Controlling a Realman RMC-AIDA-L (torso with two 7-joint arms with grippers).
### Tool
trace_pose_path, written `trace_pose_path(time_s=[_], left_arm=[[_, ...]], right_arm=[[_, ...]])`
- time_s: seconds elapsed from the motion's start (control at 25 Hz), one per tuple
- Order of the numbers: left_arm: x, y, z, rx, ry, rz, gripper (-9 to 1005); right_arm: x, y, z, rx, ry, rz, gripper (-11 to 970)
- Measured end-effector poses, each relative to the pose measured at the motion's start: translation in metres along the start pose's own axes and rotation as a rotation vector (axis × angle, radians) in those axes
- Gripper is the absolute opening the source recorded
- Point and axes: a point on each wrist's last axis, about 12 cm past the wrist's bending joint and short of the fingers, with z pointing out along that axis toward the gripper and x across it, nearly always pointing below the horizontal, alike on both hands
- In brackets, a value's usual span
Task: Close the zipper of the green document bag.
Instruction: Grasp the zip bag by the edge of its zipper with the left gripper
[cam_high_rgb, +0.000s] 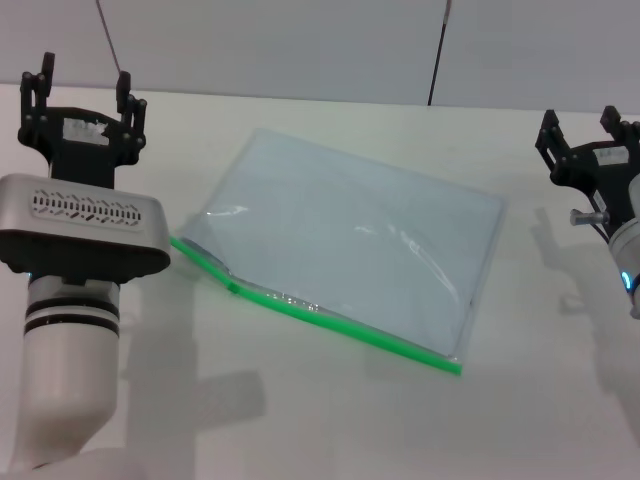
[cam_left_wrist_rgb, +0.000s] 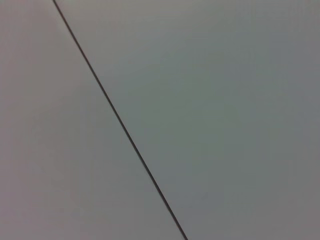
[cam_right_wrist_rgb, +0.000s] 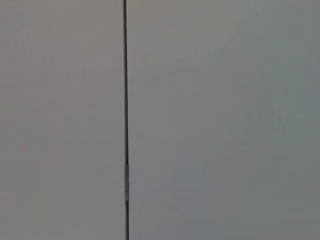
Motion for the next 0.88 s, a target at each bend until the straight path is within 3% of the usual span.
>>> trace_pose_path(time_s=[0.6, 0.88], left_arm=[[0.016, 0.002, -0.009, 0.003, 0.129, 0.33, 728], [0.019, -0.006, -0.01, 0.074, 0.167, 0.493, 695]], right_arm=[[0.0, -0.001, 0.0, 0.003, -0.001, 0.001, 712], [0.0, -0.001, 0.0, 0.004, 0.0, -0.001, 712]])
